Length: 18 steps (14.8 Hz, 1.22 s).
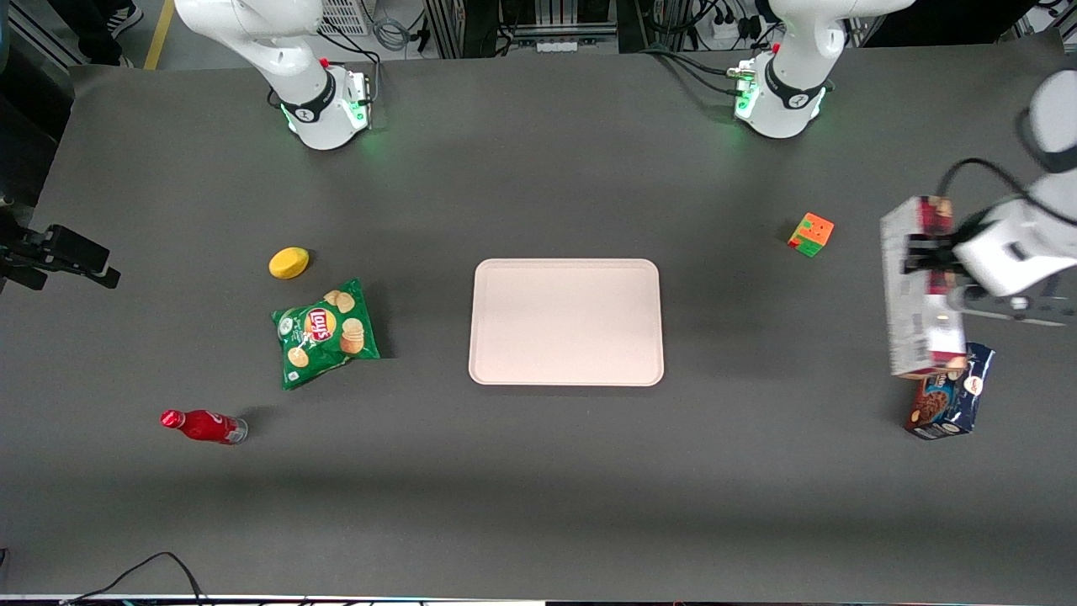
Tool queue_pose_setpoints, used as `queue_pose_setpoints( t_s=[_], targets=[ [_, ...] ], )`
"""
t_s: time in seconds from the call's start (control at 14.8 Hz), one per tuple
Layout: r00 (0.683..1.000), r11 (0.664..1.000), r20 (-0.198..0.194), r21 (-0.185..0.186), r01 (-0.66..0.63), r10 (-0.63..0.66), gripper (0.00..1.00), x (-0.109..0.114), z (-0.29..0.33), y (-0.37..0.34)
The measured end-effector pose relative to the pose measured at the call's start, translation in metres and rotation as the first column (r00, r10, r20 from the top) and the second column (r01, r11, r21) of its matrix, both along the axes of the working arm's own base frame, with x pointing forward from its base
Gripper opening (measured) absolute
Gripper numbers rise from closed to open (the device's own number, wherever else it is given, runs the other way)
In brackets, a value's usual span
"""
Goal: Place red cookie box on tray
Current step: 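Carry the held red cookie box with the left gripper over the white tray, then lower the red cookie box onto the tray with the left gripper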
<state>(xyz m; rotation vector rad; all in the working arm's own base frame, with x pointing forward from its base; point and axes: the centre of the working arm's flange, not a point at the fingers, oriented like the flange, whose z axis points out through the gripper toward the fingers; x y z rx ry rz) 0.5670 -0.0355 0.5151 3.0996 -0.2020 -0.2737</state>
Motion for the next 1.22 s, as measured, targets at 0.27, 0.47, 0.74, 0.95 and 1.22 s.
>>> queue_pose_setpoints(
  t_s=[0.27, 0.47, 0.74, 0.95, 1.22],
  targets=[
    [0.996, 0.996, -0.017, 0.022, -0.083, 0.083, 0.26, -0.014, -0.007, -0.104],
    [0.987, 0.987, -0.019, 0.004, -0.159, 0.159, 0.26, -0.02, -0.023, -0.161],
    [0.967, 0.967, 0.018, -0.017, -0.254, 0.254, 0.26, -0.048, -0.063, -0.251],
    [0.966, 0.967, 0.034, -0.027, -0.255, 0.256, 0.26, -0.084, -0.101, -0.305],
    [0.986, 0.988, 0.094, 0.049, -0.145, 0.14, 0.26, -0.117, -0.154, -0.346]
  ],
)
